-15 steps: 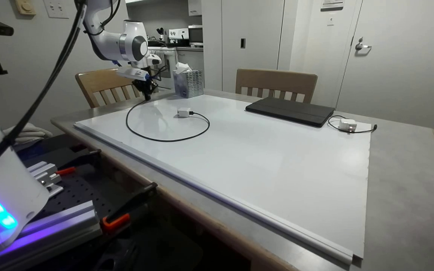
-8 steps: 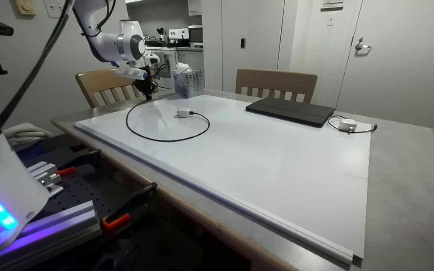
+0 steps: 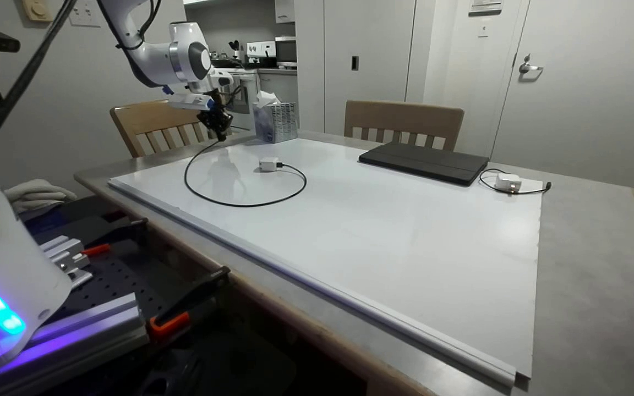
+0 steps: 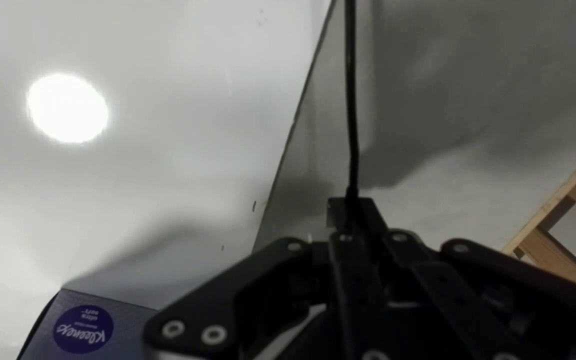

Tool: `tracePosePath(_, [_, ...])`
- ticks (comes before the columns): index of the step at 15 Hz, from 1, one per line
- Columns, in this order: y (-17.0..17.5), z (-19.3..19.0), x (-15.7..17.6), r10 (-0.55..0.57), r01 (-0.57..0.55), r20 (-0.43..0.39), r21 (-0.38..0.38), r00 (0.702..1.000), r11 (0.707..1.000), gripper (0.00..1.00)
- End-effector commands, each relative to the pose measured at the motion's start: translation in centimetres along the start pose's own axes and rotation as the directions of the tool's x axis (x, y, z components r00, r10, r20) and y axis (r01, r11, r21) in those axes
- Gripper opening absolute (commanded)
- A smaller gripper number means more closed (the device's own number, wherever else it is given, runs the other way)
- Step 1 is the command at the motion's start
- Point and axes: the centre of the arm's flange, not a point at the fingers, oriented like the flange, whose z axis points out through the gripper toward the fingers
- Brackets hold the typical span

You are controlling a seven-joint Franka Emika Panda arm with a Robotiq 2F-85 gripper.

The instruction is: Form a loose circle using the cable

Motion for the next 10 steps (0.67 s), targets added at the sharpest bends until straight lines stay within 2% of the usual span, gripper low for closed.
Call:
tracePosePath(1, [1.8, -3.0, -2.0, 0.028, -0.028, 0.026, -0.018, 0.999, 0.999, 0.02])
tracePosePath(2, [2.5, -3.5, -2.3, 0.04, -0.04, 0.024, -0.019, 0.999, 0.999, 0.02])
tracePosePath(3, [0.8, -1.1, -0.4, 0.018, -0.018, 0.008, -0.008, 1.0, 1.0, 0.06])
tracePosePath(7, [1.7, -2.1, -0.9, 0.032, -0.032, 0.015, -0.016, 0.999, 0.999, 0.06])
tracePosePath(8, [1.1, -1.2, -1.1, -0.011, 0.012, 0.039, -0.024, 0.999, 1.0, 0.02])
tracePosePath(10, [0.9, 0.0, -0.6, 0.07, -0.067, 0.015, -0.121, 0.997, 0.99, 0.02])
